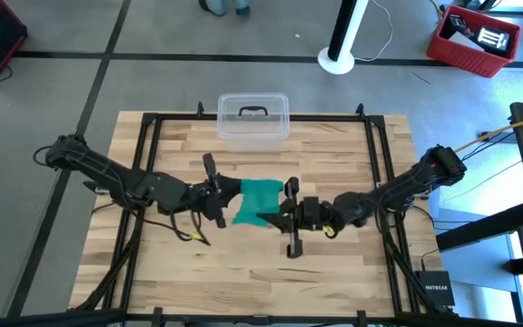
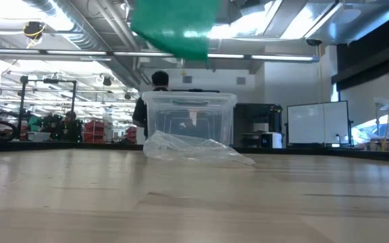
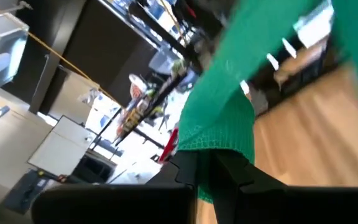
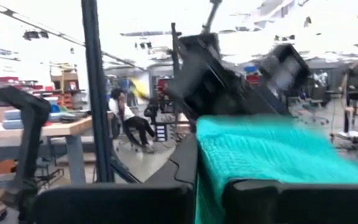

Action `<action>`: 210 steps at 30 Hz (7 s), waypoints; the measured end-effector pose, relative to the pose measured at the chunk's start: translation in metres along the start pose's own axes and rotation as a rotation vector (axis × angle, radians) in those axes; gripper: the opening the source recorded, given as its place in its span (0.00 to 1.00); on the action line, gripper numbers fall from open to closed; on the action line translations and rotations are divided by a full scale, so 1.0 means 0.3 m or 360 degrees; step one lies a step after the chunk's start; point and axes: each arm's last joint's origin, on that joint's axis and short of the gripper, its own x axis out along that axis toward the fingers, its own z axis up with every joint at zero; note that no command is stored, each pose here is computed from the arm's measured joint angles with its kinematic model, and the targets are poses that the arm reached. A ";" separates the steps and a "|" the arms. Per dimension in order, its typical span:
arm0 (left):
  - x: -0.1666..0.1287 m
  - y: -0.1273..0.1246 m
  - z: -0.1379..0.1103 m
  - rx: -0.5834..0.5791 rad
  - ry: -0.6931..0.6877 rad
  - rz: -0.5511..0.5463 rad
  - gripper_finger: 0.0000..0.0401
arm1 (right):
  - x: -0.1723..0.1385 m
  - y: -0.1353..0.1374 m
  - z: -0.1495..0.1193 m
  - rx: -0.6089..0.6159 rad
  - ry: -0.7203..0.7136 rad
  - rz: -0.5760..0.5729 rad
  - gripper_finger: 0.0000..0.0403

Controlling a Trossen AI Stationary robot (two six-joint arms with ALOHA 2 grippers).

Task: Roll bandage
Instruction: Roll the green bandage

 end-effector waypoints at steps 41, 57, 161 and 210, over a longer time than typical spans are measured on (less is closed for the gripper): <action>-0.096 0.049 0.063 -0.0300 -0.0380 -0.0030 0.03 | -0.038 -0.006 0.007 -0.0150 0.0681 -0.0118 0.67; -0.075 0.064 0.048 -0.0345 -0.0345 0.0004 0.03 | -0.078 0.031 -0.090 -0.0130 0.0867 0.0012 0.62; 0.053 -0.094 -0.133 -0.0970 0.0441 -0.0363 0.03 | -0.059 0.178 0.103 -0.1171 0.0187 0.0060 0.01; 0.003 -0.033 -0.059 -0.0581 0.0076 -0.0329 0.03 | 0.018 0.278 -0.104 -0.1808 0.0967 -0.0036 0.72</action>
